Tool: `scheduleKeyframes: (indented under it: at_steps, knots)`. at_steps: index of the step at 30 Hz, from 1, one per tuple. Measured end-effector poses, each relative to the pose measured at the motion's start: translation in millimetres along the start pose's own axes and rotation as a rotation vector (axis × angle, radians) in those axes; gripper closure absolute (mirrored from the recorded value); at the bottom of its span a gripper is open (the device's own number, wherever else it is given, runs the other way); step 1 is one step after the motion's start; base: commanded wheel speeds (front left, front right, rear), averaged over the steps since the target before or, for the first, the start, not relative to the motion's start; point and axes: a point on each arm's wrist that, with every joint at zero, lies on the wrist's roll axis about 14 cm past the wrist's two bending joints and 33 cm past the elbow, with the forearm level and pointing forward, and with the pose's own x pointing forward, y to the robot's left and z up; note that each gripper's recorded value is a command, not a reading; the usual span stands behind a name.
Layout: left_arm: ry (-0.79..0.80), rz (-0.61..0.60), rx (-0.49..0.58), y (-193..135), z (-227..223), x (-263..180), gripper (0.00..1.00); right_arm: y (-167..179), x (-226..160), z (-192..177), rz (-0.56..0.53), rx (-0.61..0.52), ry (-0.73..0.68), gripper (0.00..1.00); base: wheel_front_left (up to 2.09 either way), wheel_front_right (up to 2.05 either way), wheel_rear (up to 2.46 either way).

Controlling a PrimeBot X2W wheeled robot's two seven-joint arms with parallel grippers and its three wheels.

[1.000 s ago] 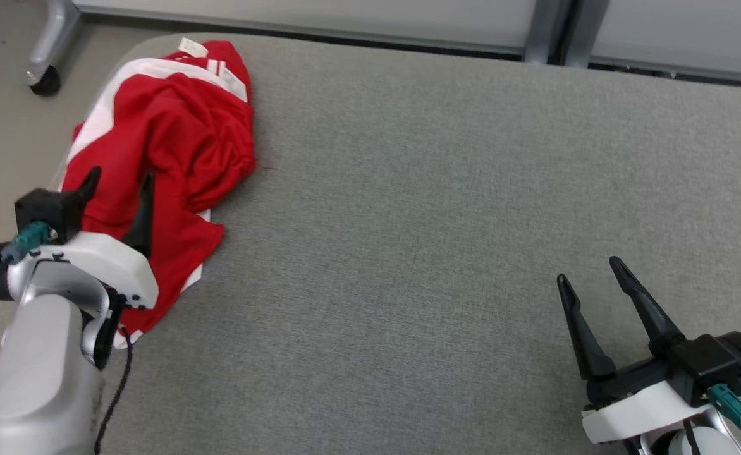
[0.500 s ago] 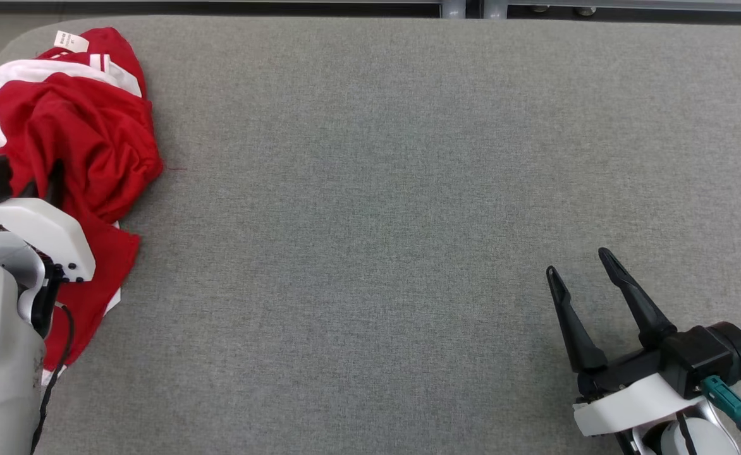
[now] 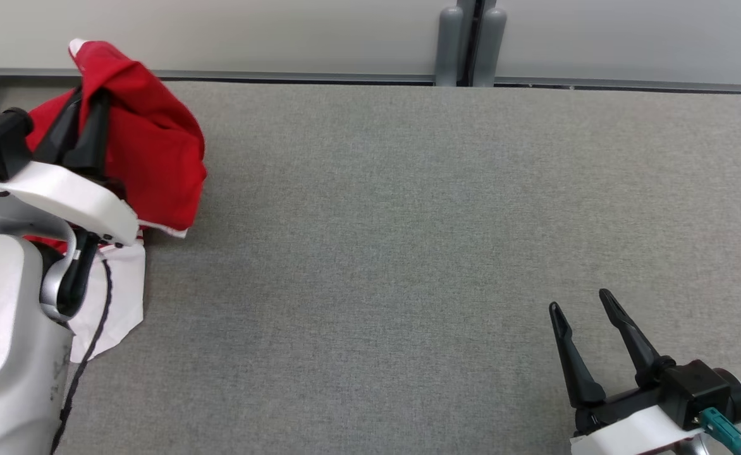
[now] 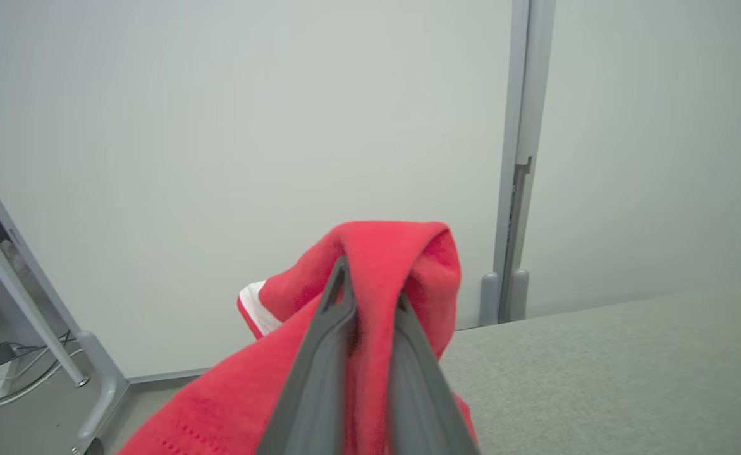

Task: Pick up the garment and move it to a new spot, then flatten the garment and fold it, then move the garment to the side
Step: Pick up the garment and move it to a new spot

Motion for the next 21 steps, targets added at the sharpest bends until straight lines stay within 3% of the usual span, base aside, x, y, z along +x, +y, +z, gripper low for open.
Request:
scheduleKeyframes:
  at_steps: [7,11,16,19,21]
  knots:
    - [-0.153,-0.301,-0.154,-111.3,74.7,-18.1,1.0,-15.9,-19.3,15.3,-0.07,-0.006,-0.038,0.0,0.0,0.0,0.0]
    - [-0.169,-0.474,-0.26,-174.1,95.6,-34.4,1.0,-30.8,-32.0,23.6,-0.128,-0.001,-0.061,0.0,0.0,0.0,0.0]
    - [-0.05,-0.631,-0.367,-237.2,76.6,-46.4,1.0,-51.6,-50.8,31.2,-0.21,0.001,-0.082,0.0,0.0,0.0,0.0]
    - [0.111,-0.657,-0.458,-264.8,32.7,-46.3,1.0,-65.7,-63.4,34.7,-0.268,0.008,-0.093,0.0,0.0,0.0,0.0]
    - [0.231,-0.622,-0.431,-269.8,-10.0,-40.8,1.0,-74.7,-72.4,35.5,-0.306,0.01,-0.095,0.0,0.0,0.0,0.0]
